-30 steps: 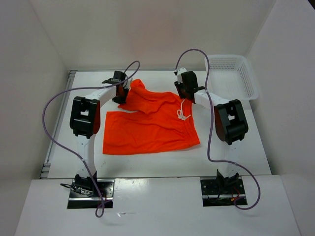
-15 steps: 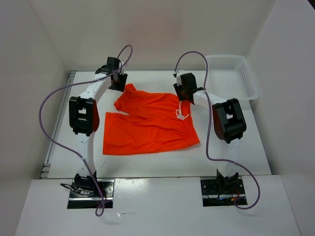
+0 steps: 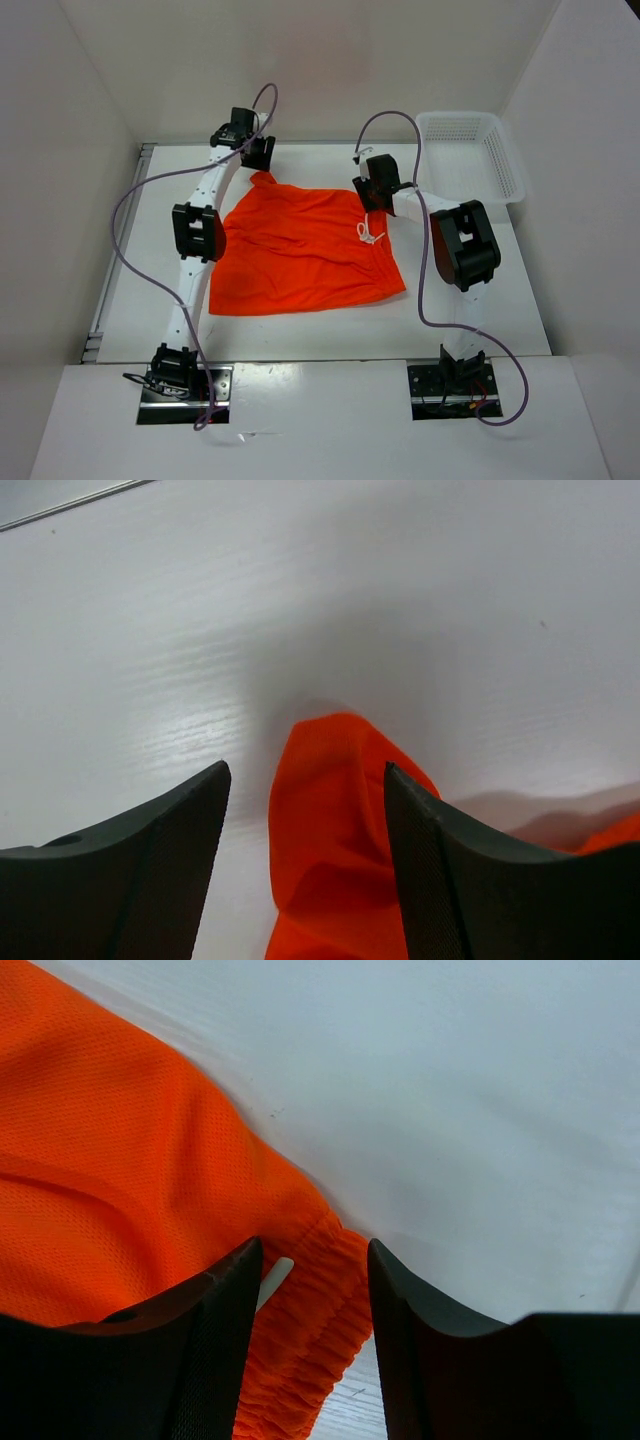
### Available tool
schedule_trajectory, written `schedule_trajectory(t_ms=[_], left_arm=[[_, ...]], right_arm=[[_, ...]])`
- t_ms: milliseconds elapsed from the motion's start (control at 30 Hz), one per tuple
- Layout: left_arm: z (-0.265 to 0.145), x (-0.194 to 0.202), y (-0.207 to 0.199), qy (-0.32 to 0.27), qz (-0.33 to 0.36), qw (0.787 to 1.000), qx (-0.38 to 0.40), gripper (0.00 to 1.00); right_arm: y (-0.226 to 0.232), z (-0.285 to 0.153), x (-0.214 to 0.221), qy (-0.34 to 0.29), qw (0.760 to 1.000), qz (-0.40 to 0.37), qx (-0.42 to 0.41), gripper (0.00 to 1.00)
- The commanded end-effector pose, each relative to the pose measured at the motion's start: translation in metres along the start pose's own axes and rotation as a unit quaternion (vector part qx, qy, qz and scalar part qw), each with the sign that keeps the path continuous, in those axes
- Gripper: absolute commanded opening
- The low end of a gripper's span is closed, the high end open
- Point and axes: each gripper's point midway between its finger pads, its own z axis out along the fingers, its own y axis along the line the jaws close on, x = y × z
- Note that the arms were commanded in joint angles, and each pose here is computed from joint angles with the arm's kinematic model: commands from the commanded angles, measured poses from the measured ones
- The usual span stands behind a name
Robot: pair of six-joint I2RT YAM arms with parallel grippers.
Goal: Fold and stack the shorts
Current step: Flatten the shorts out, then fold the shorts
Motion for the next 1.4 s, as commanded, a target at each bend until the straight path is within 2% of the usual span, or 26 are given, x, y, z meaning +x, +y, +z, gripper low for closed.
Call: schedule_trajectory(t_ms=[0,100,200,333,367,433,467,533,567,667,700,800,933,1000,1033,1100,1167,1267,1300,1333,1367], left_arm=[[0.009,0.002,-0.004,0.005,0.009,1.000,-0.017,0.71],[0.022,0.022,-0.006,0.031,0.008,0.999,-0.011,0.71],[0.025,0.048,-0.025,0.074,0.007,0.997,0.027,0.64],[0.019,0.063,-0.038,0.106,0.006,0.993,0.051,0.41],[0.019,0.063,-0.038,0.106,0.006,0.993,0.051,0.29],[0.016,0.065,-0.038,0.111,0.005,0.993,0.052,0.17],[0.013,0.060,-0.038,0.106,0.006,0.993,0.051,0.08],[0.005,0.053,-0.038,0.099,0.007,0.994,0.051,0.03],[0.005,0.053,-0.038,0.099,0.007,0.994,0.051,0.01],[-0.011,0.035,-0.029,0.079,0.005,0.996,0.037,0.00],[-0.014,0.029,-0.020,0.070,0.003,0.997,0.026,0.00],[-0.037,0.004,0.000,0.038,-0.002,0.999,-0.002,0.00],[-0.093,-0.045,0.027,-0.030,-0.010,0.999,-0.037,0.00],[-0.112,-0.050,0.027,-0.035,-0.010,0.998,-0.042,0.00],[-0.134,-0.056,0.033,-0.041,-0.013,0.998,-0.052,0.00],[-0.142,-0.034,0.037,-0.002,-0.020,0.998,-0.053,0.00],[-0.170,-0.022,0.040,0.018,-0.026,0.998,-0.056,0.00],[-0.192,0.024,0.045,0.083,-0.041,0.994,-0.057,0.00],[-0.214,0.027,0.043,0.077,-0.040,0.994,-0.063,0.00],[-0.203,0.066,0.041,0.125,-0.043,0.989,-0.063,0.00],[-0.206,0.081,0.039,0.137,-0.043,0.988,-0.062,0.00]], right_arm=[[-0.012,0.002,-0.014,-0.028,0.999,0.000,0.025,0.53],[-0.012,0.002,-0.014,-0.028,0.999,-0.007,0.025,0.56],[0.003,0.002,-0.004,-0.016,0.999,-0.025,-0.020,0.64],[0.010,0.007,0.018,0.007,0.999,-0.042,-0.032,0.73],[0.009,0.010,0.029,0.019,0.998,-0.048,-0.029,0.74],[0.005,0.011,0.028,0.014,0.998,-0.061,-0.018,0.74],[0.005,0.014,0.032,0.019,0.997,-0.066,-0.019,0.71],[0.006,0.014,0.037,0.023,0.997,-0.067,-0.020,0.61],[0.009,0.014,0.039,0.026,0.997,-0.067,-0.028,0.49],[0.013,0.013,0.041,0.030,0.997,-0.067,-0.039,0.28],[0.013,0.011,0.042,0.030,0.997,-0.067,-0.039,0.15],[-0.002,0.002,0.022,0.007,0.998,-0.069,-0.005,0.00],[-0.024,-0.023,-0.023,-0.046,0.995,-0.084,0.034,0.00],[-0.032,-0.046,-0.048,-0.078,0.993,-0.083,0.043,0.00],[-0.034,-0.054,-0.056,-0.089,0.992,-0.081,0.046,0.00],[-0.039,-0.078,-0.069,-0.106,0.989,-0.094,0.047,0.00],[-0.033,-0.091,-0.065,-0.106,0.988,-0.112,0.027,0.00],[-0.025,-0.111,-0.052,-0.111,0.983,-0.149,0.010,0.00],[-0.011,-0.115,-0.050,-0.113,0.978,-0.174,-0.007,0.00],[0.001,-0.122,-0.043,-0.116,0.975,-0.188,-0.030,0.00],[0.011,-0.125,-0.037,-0.113,0.972,-0.201,-0.046,0.00]])
